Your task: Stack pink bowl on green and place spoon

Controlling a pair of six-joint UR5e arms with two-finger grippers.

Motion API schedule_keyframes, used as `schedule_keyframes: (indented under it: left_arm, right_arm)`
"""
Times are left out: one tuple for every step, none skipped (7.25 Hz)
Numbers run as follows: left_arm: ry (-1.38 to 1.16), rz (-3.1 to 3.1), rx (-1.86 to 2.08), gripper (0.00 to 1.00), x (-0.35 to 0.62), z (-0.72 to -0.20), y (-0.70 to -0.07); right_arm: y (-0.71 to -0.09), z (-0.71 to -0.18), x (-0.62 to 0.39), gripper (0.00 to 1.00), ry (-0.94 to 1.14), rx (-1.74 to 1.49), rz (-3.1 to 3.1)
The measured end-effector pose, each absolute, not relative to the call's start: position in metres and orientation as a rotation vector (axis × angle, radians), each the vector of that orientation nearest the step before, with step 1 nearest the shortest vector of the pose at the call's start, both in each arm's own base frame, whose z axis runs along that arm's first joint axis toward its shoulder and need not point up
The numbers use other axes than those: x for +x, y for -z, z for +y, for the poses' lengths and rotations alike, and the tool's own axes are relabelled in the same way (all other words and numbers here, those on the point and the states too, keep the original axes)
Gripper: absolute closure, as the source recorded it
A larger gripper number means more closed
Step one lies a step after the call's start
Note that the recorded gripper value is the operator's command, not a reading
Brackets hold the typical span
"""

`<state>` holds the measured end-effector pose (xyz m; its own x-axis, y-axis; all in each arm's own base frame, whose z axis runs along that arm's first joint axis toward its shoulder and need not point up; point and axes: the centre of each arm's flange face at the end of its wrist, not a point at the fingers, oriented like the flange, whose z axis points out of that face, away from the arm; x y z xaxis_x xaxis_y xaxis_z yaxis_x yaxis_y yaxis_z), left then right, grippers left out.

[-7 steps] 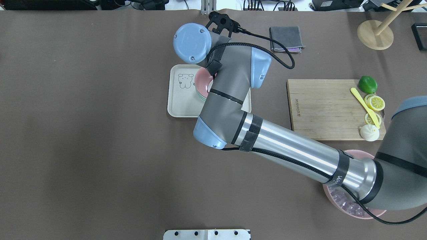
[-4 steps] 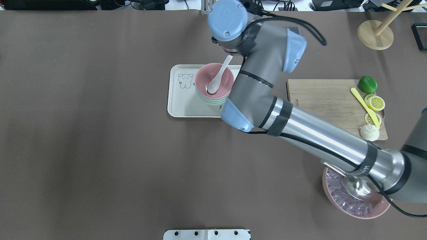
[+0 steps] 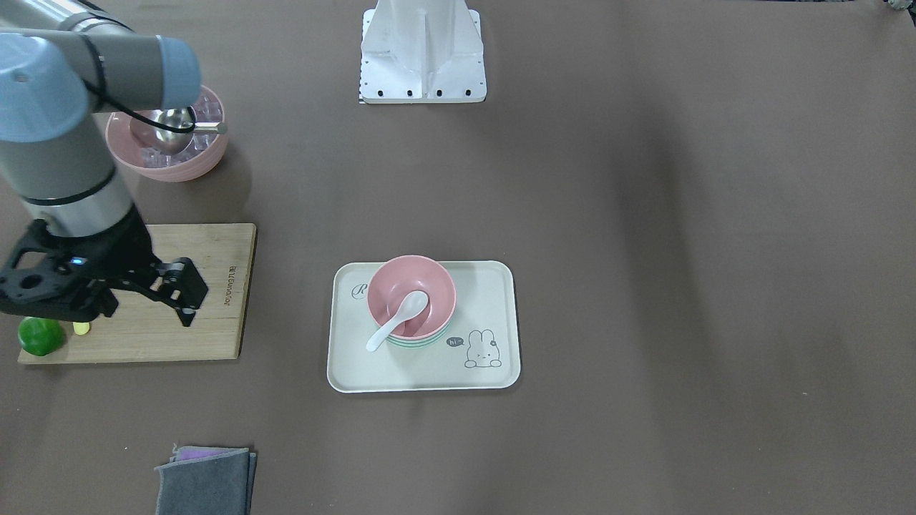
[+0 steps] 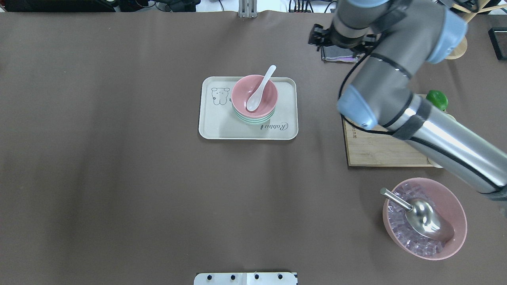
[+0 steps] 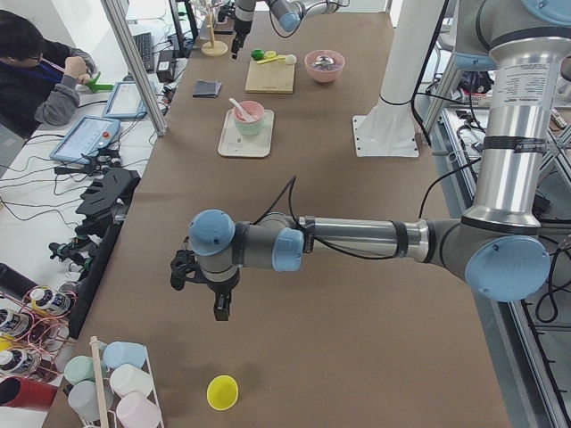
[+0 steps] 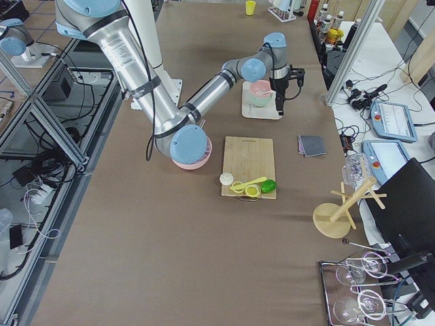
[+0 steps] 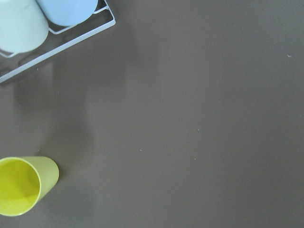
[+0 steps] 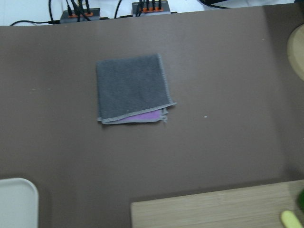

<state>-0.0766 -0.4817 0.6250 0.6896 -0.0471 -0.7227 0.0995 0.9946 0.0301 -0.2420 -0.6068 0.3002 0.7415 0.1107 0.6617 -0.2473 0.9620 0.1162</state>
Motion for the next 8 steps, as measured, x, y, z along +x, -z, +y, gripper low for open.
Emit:
schedule_keyframes:
  left_arm:
    - [0.082,0.802,0.076,0.01,-0.076,-0.469,-0.620]
    - [0.075,0.797,0.085,0.01,-0.075,-0.469,-0.615]
    - [0.057,0.795,0.092,0.01,-0.071,-0.473,-0.611]
    - [0.028,0.793,0.096,0.01,-0.066,-0.477,-0.609]
    - [0.008,0.794,0.091,0.01,-0.063,-0.478,-0.609]
    - [0.008,0.797,0.075,0.01,-0.062,-0.477,-0.611]
    - [0.015,0.801,0.060,0.01,-0.061,-0.475,-0.613]
    - [0.018,0.803,0.052,0.01,-0.061,-0.474,-0.616]
  right_arm:
    - [-0.340,-0.604,-0.189,0.00,-0.130,0.183,-0.715]
    - [-0.388,-0.596,-0.136,0.00,-0.065,0.171,-0.702]
    - [-0.435,-0.584,-0.084,0.00,-0.008,0.166,-0.680]
    - [-0.481,-0.567,-0.033,0.00,0.045,0.160,-0.662]
    - [-0.526,-0.545,0.011,0.00,0.079,0.144,-0.660]
    - [-0.567,-0.518,0.043,0.00,0.083,0.113,-0.673]
    - [-0.604,-0.486,0.064,0.00,0.065,0.071,-0.692]
    - [-0.637,-0.452,0.076,0.00,0.036,0.022,-0.706]
